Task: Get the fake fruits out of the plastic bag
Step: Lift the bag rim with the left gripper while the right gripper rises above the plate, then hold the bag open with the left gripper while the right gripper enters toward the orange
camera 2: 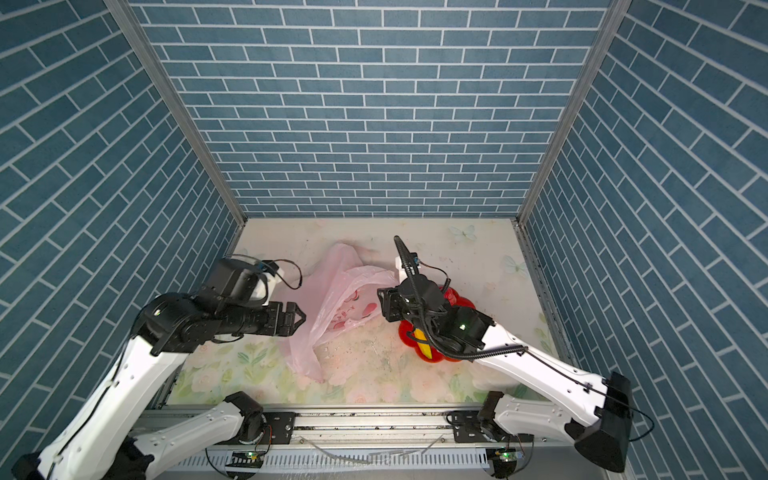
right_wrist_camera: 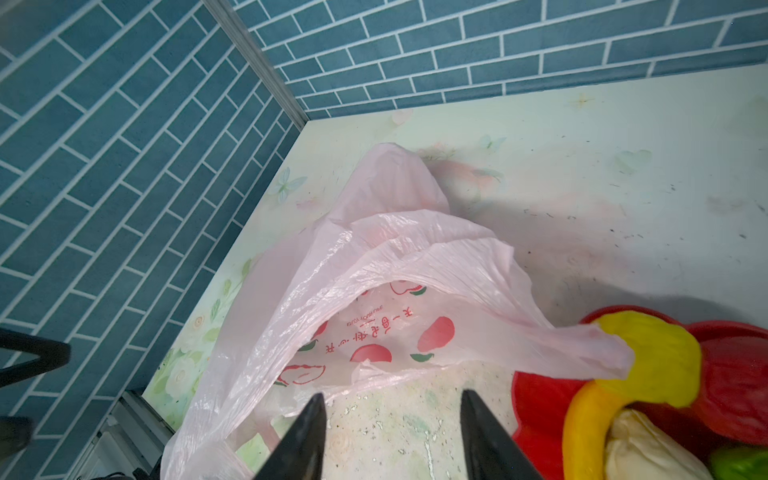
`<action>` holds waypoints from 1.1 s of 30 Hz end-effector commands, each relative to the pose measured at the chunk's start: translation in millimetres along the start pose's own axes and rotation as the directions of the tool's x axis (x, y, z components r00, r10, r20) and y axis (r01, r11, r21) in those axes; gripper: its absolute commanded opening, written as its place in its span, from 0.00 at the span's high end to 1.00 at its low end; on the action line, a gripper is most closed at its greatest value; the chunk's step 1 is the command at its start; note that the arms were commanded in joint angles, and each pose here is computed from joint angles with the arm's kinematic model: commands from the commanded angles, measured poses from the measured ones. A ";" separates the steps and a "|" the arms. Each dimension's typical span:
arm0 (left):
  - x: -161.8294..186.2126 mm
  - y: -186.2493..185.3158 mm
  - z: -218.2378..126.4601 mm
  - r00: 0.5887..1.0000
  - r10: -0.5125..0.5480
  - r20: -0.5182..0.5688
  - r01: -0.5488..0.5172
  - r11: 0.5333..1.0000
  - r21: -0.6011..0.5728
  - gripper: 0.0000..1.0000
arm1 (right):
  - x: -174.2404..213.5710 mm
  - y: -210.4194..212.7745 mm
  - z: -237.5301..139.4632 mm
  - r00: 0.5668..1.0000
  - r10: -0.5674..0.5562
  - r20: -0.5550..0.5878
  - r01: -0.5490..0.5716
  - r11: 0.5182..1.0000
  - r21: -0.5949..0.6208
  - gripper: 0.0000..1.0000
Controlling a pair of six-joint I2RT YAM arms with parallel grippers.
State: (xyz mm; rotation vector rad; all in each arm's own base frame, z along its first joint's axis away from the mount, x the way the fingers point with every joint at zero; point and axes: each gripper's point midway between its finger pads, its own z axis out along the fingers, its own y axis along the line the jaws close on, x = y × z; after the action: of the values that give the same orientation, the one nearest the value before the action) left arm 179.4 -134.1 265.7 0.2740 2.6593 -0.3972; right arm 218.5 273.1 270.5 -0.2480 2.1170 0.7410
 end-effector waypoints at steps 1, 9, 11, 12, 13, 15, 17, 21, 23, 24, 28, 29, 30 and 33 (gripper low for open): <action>0.4 -4.7 13.1 0.984 0.160 -0.077 -0.168 0.978 -0.122 0.08 | 19.6 -33.5 -12.2 0.997 0.079 0.016 -0.080 0.992 0.096 0.48; -14.2 -12.3 60.1 0.919 0.324 -0.224 -0.385 0.859 -0.338 0.11 | 33.5 -51.2 -22.7 0.998 0.056 -0.024 -0.051 0.986 0.160 0.49; -13.4 -12.9 75.0 0.905 0.340 -0.254 -0.414 0.839 -0.353 0.11 | 36.7 -49.3 -20.1 0.998 0.050 -0.037 -0.043 0.987 0.154 0.49; -12.4 -14.6 83.3 0.902 0.344 -0.262 -0.421 0.838 -0.348 0.12 | 37.8 -47.9 -18.4 0.998 0.048 -0.039 -0.041 0.988 0.149 0.49; -11.5 -16.9 90.2 0.899 0.347 -0.266 -0.425 0.840 -0.339 0.13 | 39.1 -47.2 -16.9 0.998 0.047 -0.041 -0.041 0.988 0.147 0.49; -10.4 -20.8 103.1 0.898 0.350 -0.268 -0.426 0.845 -0.324 0.14 | 41.6 -44.6 -13.5 0.998 0.044 -0.044 -0.038 0.989 0.140 0.49; -11.9 -19.2 111.6 0.894 0.352 -0.278 -0.434 0.834 -0.342 0.20 | 43.2 -41.1 -10.9 0.998 0.041 -0.045 -0.035 0.991 0.131 0.49; -12.7 -10.1 127.1 0.886 0.352 -0.302 -0.452 0.800 -0.394 0.31 | 49.1 -32.5 -4.9 0.999 0.021 -0.047 -0.016 0.995 0.103 0.48; -10.2 -6.9 135.6 0.886 0.348 -0.307 -0.451 0.800 -0.396 0.37 | 53.0 -29.8 -2.7 0.999 0.012 -0.051 -0.007 0.995 0.097 0.48; -10.0 -4.0 139.7 0.889 0.342 -0.305 -0.445 0.801 -0.400 0.45 | 54.8 -29.1 -1.7 0.999 0.008 -0.051 -0.003 0.995 0.097 0.49; -13.4 8.3 150.6 0.915 0.288 -0.282 -0.383 0.838 -0.389 0.73 | 63.6 -27.7 3.1 0.999 -0.005 -0.049 0.009 0.996 0.092 0.49; -15.8 11.1 151.6 0.918 0.283 -0.276 -0.377 0.840 -0.391 0.78 | 66.3 -27.1 4.9 0.999 -0.011 -0.046 0.015 0.996 0.090 0.49; -18.3 12.5 150.9 0.922 0.279 -0.268 -0.369 0.843 -0.393 0.82 | 68.8 -26.7 6.5 0.999 -0.017 -0.044 0.020 0.996 0.086 0.49; -30.4 11.3 143.5 0.937 0.268 -0.222 -0.337 0.858 -0.386 0.87 | 75.8 -20.7 16.6 0.999 -0.036 -0.032 0.038 0.998 0.053 0.50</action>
State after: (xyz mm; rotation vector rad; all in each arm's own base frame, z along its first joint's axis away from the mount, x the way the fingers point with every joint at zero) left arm 255.9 -168.9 138.5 0.6370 2.7520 0.3801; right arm 188.7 265.0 202.2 -0.2714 2.1867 0.6549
